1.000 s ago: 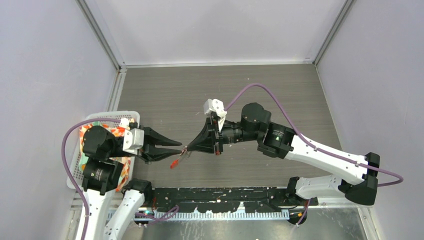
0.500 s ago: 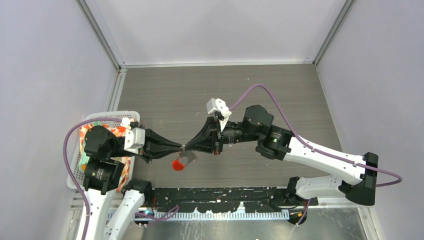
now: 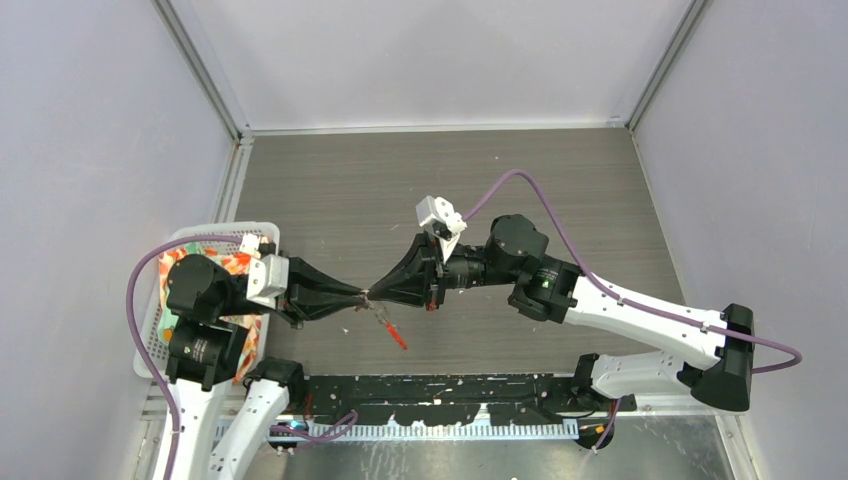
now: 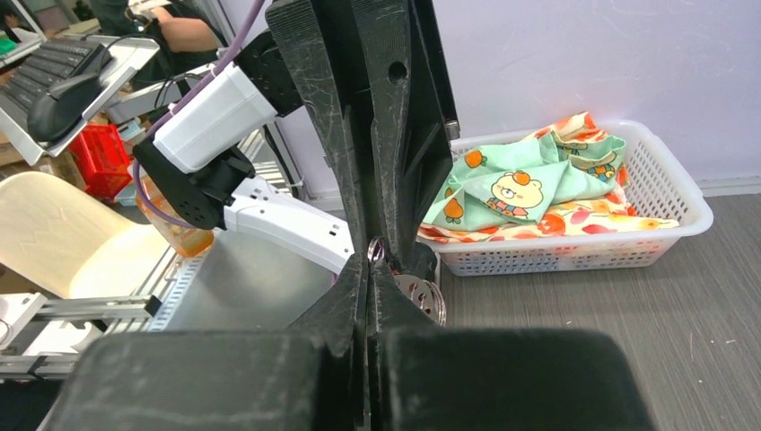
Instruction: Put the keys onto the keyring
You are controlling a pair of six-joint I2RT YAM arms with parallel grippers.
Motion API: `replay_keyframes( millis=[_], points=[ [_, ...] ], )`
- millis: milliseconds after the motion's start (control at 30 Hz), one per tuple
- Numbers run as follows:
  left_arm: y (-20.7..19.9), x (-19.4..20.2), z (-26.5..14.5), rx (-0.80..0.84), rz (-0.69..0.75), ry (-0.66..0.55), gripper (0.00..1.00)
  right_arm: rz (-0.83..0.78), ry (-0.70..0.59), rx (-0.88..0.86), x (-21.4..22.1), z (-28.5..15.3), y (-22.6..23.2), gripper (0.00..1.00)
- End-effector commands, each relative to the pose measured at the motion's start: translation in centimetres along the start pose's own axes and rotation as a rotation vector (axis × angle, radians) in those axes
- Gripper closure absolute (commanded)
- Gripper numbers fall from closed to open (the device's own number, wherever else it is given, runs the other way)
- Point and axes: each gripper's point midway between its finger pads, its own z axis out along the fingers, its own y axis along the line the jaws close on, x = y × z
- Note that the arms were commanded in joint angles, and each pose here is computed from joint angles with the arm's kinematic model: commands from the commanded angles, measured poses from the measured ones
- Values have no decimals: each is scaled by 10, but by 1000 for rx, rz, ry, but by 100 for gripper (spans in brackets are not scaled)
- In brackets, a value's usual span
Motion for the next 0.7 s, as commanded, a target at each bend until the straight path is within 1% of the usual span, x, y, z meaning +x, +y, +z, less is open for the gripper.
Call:
replay_keyframes(
  millis=[0, 67, 167, 200, 233, 333, 500, 533, 567, 600, 633, 667],
  points=[
    [-1, -12, 0, -3, 37, -15, 87, -46, -91, -22, -31, -1, 9, 99],
    [-1, -12, 0, 4, 25, -13, 89, -40, -79, -15, -29, 0, 7, 99],
    [-3, -13, 0, 10, 23, -14, 99, -25, -44, 1, -24, 2, 3, 99],
    [-3, -13, 0, 10, 25, -14, 99, -16, -32, 11, -22, 2, 1, 99],
    [-3, -13, 0, 9, 27, -15, 99, -5, -16, 23, -19, 2, -1, 97],
    [-2, -11, -1, 0, 24, -9, 100, 11, 42, 63, -16, -2, -4, 82],
    [1, -4, -2, -19, 13, 14, 100, 0, 200, 175, -13, -19, -13, 59],
    [3, -2, -2, -30, 7, 17, 100, 12, 269, 206, -4, -24, -17, 54],
    [6, -2, -2, -44, -3, 21, 99, -11, 280, 221, -12, -25, -18, 51],
    [7, 0, -2, -53, -21, 28, 99, -2, 366, 243, 0, -30, -23, 48],
    [8, 1, -2, -56, -28, 34, 100, -9, 419, 256, 3, -33, -26, 46],
    [9, 2, -2, -57, -40, 40, 99, -16, 454, 264, 2, -34, -27, 39]
  ],
)
